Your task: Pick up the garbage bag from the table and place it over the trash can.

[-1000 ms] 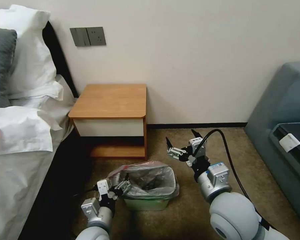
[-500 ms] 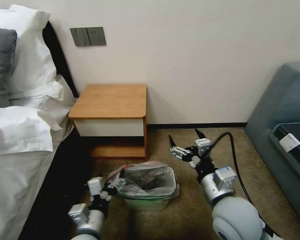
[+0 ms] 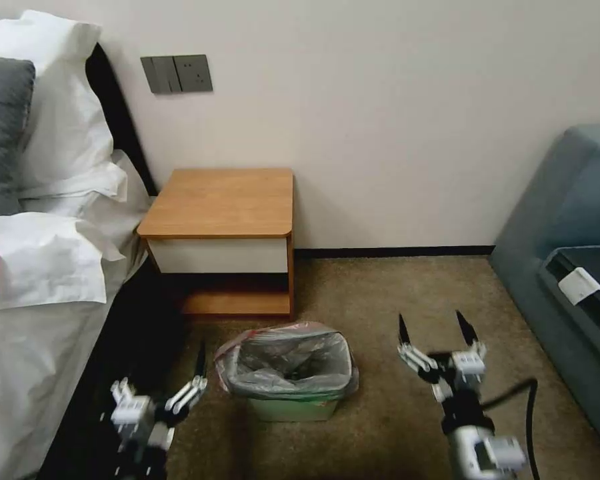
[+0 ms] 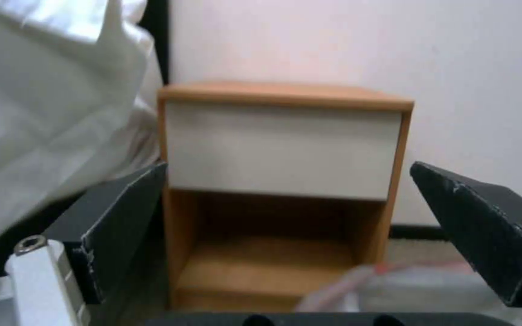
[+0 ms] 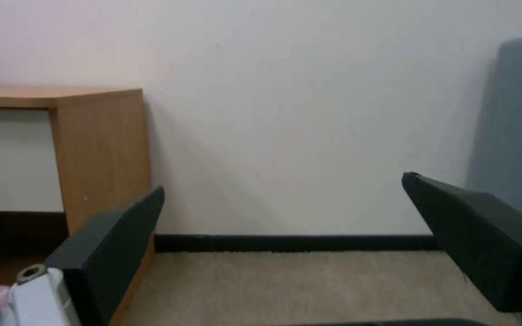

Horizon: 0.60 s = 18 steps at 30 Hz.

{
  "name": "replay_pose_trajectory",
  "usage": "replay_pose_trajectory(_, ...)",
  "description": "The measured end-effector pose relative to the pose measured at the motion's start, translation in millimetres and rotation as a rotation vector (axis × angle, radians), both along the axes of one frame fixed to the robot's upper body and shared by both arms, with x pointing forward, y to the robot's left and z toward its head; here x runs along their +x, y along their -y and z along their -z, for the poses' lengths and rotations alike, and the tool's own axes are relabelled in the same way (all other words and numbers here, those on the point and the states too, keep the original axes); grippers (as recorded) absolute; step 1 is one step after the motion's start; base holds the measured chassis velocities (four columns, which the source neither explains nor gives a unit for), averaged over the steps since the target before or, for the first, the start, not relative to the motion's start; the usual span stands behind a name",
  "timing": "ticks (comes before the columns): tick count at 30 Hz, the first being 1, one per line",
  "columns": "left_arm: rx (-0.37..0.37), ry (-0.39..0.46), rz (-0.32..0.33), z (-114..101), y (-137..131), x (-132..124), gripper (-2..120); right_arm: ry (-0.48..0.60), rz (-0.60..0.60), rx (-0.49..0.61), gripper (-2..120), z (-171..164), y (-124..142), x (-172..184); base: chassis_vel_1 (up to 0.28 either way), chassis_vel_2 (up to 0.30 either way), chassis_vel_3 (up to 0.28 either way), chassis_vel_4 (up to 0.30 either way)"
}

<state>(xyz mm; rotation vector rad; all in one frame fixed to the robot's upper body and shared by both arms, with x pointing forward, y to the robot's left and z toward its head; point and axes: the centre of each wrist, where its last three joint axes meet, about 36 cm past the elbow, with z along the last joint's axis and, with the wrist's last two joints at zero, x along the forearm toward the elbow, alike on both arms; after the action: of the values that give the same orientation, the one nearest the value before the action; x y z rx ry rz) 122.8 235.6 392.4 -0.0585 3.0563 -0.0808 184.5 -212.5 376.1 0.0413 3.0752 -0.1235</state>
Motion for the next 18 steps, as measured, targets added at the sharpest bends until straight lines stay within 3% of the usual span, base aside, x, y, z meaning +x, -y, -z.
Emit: replay_pose_trajectory(18,-0.007,-0.021,-0.011,-0.7,5.1,-5.9,100,-0.007,0.018,0.022,100,-2.4,-6.8,-9.7,0.000,0.000,0.000,0.000)
